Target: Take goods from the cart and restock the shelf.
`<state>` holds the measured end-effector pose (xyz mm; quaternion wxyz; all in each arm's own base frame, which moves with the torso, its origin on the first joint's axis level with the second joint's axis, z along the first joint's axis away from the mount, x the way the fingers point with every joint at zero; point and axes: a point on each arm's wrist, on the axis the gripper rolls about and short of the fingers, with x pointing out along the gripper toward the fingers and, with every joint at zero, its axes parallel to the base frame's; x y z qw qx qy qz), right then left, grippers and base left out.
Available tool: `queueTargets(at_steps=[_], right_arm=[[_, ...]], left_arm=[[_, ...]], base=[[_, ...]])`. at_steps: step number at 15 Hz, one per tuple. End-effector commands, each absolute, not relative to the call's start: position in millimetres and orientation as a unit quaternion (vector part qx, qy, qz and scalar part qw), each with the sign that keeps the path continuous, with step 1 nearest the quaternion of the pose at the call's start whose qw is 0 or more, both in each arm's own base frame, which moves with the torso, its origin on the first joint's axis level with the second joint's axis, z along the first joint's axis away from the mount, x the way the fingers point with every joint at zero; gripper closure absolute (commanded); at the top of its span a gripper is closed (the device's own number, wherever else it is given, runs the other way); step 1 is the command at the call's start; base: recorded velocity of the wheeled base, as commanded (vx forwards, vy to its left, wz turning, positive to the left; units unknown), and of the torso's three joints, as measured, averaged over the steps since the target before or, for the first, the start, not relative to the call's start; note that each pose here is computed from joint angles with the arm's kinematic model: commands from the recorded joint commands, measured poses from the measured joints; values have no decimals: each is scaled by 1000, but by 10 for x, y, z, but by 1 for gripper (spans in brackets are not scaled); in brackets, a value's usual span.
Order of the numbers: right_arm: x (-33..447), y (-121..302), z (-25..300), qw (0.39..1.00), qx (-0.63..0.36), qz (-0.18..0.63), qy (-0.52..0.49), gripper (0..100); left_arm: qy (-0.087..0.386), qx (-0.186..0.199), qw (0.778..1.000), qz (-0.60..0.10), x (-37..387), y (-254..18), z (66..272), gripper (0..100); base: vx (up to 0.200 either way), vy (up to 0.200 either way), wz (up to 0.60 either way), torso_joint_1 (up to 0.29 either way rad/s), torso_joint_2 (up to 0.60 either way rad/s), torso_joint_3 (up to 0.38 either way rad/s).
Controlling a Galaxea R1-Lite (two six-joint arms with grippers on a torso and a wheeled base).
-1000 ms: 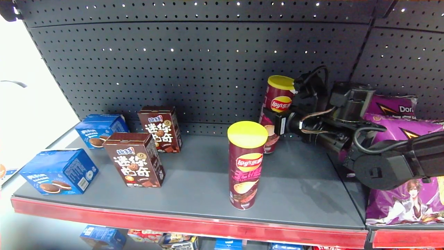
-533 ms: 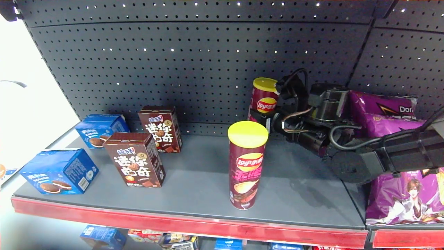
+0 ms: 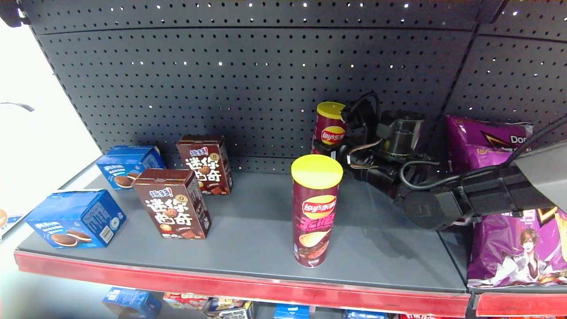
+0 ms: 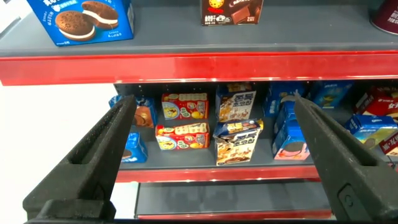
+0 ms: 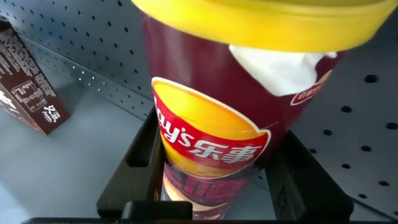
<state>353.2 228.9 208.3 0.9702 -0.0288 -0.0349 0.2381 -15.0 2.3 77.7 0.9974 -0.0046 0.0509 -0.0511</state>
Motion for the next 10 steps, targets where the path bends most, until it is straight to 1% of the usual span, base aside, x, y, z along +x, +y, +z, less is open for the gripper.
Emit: queueTargets(at_steps=[1,8,9,10], right_arm=[[3589,2317,2044,970,-29,238,-34,100],[3619,2305,1997,971,-34,235,-20,100],[3619,2305,1997,971,-33,235,-20,0],[3604,2295,2014,971,-33,235,-20,0]], left_arm=[[52,-5,997,-51,-149,23,777,0],[52,-5,997,-51,-149,23,777,0],[52,-5,997,-51,-149,23,777,0],[52,-5,997,-51,-149,23,777,0]], base=[[0,0,0,0,0,0],[0,0,0,0,0,0],[0,0,0,0,0,0],[0,0,0,0,0,0]])
